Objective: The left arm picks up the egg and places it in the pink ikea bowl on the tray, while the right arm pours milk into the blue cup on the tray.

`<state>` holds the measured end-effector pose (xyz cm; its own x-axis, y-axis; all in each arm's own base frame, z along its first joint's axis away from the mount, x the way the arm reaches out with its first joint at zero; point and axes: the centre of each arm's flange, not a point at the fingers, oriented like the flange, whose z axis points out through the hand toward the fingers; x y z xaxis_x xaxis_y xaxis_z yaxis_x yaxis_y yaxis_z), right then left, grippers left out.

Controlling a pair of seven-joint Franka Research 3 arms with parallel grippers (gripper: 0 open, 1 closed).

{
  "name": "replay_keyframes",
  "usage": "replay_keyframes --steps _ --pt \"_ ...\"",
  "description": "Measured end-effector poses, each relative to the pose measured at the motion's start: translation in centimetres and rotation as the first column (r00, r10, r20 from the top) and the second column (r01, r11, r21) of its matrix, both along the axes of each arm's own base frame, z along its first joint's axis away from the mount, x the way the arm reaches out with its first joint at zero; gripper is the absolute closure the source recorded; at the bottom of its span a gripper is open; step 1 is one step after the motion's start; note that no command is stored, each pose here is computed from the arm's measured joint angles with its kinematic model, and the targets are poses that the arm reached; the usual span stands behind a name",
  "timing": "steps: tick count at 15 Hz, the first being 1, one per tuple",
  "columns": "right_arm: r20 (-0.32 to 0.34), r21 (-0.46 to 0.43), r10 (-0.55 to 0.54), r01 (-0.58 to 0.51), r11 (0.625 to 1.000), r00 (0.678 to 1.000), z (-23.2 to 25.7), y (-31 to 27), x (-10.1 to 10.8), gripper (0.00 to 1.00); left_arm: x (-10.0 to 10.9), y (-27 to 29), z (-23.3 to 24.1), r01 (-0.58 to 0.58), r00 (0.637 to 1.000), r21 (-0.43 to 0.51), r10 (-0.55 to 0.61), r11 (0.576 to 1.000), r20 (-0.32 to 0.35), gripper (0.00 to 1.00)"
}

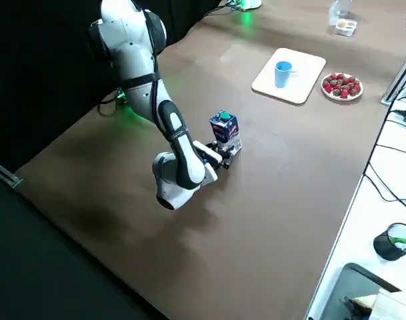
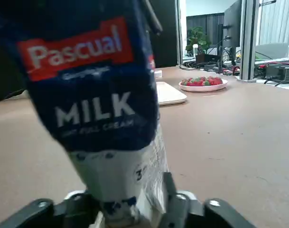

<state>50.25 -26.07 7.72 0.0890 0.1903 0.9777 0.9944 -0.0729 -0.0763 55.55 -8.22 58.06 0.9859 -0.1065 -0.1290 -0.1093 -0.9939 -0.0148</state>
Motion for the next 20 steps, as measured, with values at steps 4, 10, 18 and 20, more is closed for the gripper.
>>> replay_keyframes --steps 4,10,18,20 --pt "0.001 -0.001 0.000 0.000 1.000 1.000 0.0 0.0 0.0 0.11 0.0 -0.1 0.0 0.002 1.000 0.000 -0.002 1.000 0.003 0.00" --pt "0.008 -0.007 -0.001 0.001 1.000 1.000 0.3 -0.3 0.3 0.01 0.8 -0.1 0.5 -0.054 0.996 -0.003 0.054 0.999 0.071 0.00" --pt "0.020 -0.032 -0.039 0.039 0.999 0.999 0.8 -2.8 0.0 0.01 0.9 0.2 0.5 -0.060 0.996 -0.001 0.060 0.998 0.073 0.00" --pt "0.022 -0.035 -0.055 0.056 0.998 0.998 0.9 -3.7 -0.4 0.01 0.9 0.1 0.5 -0.062 0.995 -0.001 0.062 0.998 0.074 0.00"
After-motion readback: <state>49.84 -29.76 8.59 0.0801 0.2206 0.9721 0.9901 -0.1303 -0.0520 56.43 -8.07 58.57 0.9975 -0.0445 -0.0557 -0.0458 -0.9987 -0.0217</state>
